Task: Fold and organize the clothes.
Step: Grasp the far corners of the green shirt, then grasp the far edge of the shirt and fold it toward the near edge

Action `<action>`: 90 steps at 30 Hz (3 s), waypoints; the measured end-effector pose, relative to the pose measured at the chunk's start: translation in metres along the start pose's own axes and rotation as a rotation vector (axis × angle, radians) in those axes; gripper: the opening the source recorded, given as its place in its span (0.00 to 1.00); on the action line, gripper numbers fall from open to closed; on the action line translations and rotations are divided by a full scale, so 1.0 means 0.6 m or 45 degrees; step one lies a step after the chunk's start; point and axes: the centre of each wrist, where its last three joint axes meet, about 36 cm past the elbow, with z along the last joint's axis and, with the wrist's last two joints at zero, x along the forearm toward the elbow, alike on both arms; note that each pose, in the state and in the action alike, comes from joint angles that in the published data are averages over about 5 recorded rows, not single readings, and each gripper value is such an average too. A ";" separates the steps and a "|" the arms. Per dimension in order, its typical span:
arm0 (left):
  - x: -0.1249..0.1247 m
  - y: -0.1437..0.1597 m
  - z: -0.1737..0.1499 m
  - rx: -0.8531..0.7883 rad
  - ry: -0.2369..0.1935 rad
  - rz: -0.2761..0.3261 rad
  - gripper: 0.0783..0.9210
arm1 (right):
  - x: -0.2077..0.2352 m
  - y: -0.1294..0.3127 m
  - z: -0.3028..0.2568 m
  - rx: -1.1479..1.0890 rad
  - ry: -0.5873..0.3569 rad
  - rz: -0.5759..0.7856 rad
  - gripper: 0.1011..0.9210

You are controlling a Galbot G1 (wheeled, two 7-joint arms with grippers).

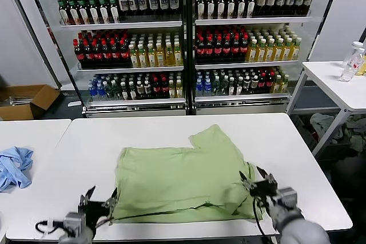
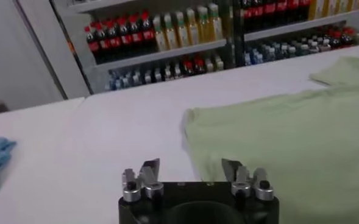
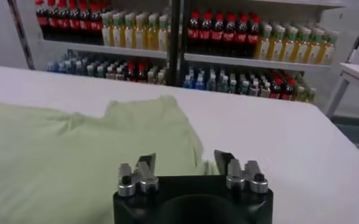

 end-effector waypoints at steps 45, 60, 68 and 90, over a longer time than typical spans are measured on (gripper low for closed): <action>-0.305 -0.019 -0.048 0.119 0.125 0.160 0.18 | -0.389 0.011 -0.065 -0.071 0.301 -0.128 0.22; -0.238 0.011 -0.057 0.250 0.061 0.223 0.01 | -0.307 0.030 -0.071 -0.090 0.096 -0.213 0.00; -0.179 0.021 -0.086 0.301 -0.035 0.264 0.01 | -0.227 0.013 -0.087 -0.129 -0.026 -0.219 0.00; -0.033 0.009 -0.053 0.277 -0.032 0.327 0.01 | 0.038 -0.017 -0.008 -0.188 -0.078 -0.147 0.00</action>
